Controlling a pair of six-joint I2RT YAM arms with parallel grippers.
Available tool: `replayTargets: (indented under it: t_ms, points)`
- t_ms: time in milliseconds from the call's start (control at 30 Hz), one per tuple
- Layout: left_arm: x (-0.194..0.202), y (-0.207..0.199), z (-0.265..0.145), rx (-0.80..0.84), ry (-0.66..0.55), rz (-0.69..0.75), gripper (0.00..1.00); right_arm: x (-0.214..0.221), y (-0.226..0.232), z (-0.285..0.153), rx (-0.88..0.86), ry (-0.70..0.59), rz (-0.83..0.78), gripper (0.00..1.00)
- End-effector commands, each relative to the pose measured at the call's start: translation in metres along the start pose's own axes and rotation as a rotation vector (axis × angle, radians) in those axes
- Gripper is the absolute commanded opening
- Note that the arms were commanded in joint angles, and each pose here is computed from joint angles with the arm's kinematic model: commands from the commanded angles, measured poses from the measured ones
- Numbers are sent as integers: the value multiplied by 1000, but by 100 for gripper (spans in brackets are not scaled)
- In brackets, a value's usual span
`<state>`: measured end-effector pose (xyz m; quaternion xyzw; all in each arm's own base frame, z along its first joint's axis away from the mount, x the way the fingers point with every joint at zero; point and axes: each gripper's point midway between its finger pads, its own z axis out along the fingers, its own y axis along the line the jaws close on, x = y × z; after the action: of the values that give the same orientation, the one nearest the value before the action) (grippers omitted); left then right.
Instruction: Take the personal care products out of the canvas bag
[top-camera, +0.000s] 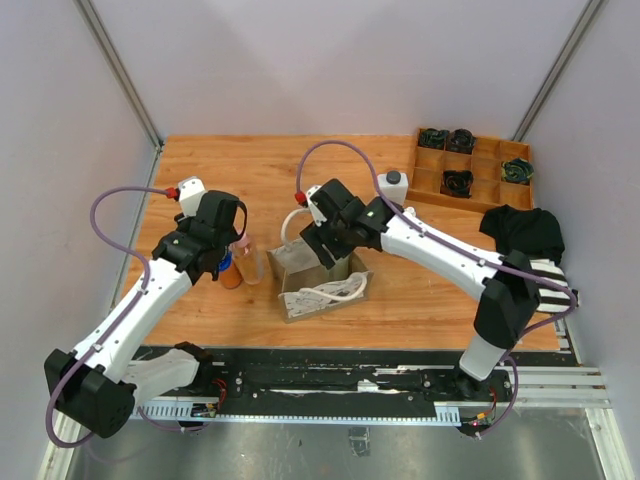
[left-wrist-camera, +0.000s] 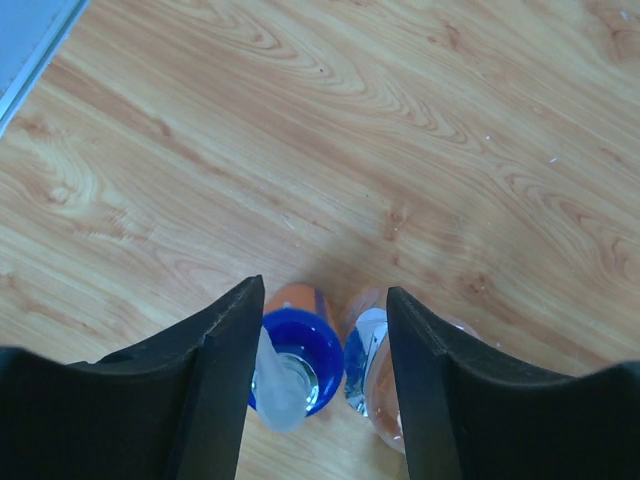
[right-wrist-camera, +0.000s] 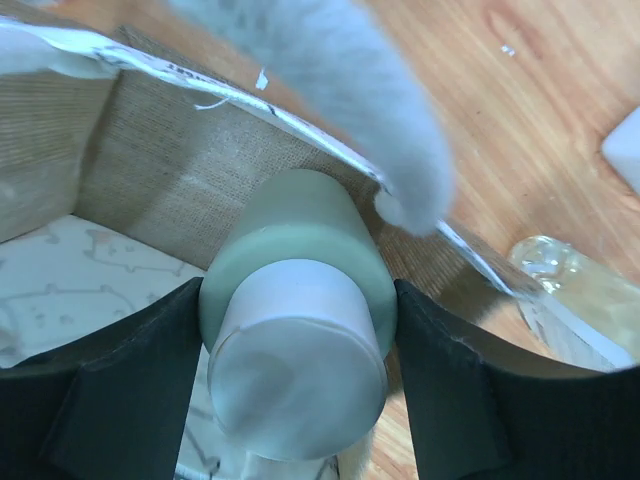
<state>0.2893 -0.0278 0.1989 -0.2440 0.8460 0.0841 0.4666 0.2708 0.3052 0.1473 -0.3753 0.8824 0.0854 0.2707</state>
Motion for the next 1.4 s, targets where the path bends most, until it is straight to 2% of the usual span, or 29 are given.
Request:
replayTargets:
  t_ms: [0,300,567,700,933,1367]
  points:
    - [-10,-5,-2,17,-21,-59,58,-64,-17,-80,28,-264,48,56]
    - [-1,-10,0,25,19,-61,62,-106,-64,-176,137,-464,77,58]
    - [-7,-11,-9,60,19,-79,62,-120,-116,-204,204,-505,129,58]
    - [-12,-14,-15,84,17,-91,62,-117,-130,-190,192,-481,158,58]
    - [-13,-22,-20,128,40,-91,63,-100,-142,-136,186,-389,178,58]
    - [12,-35,-20,193,142,-103,63,-57,-152,-40,217,-283,220,59]
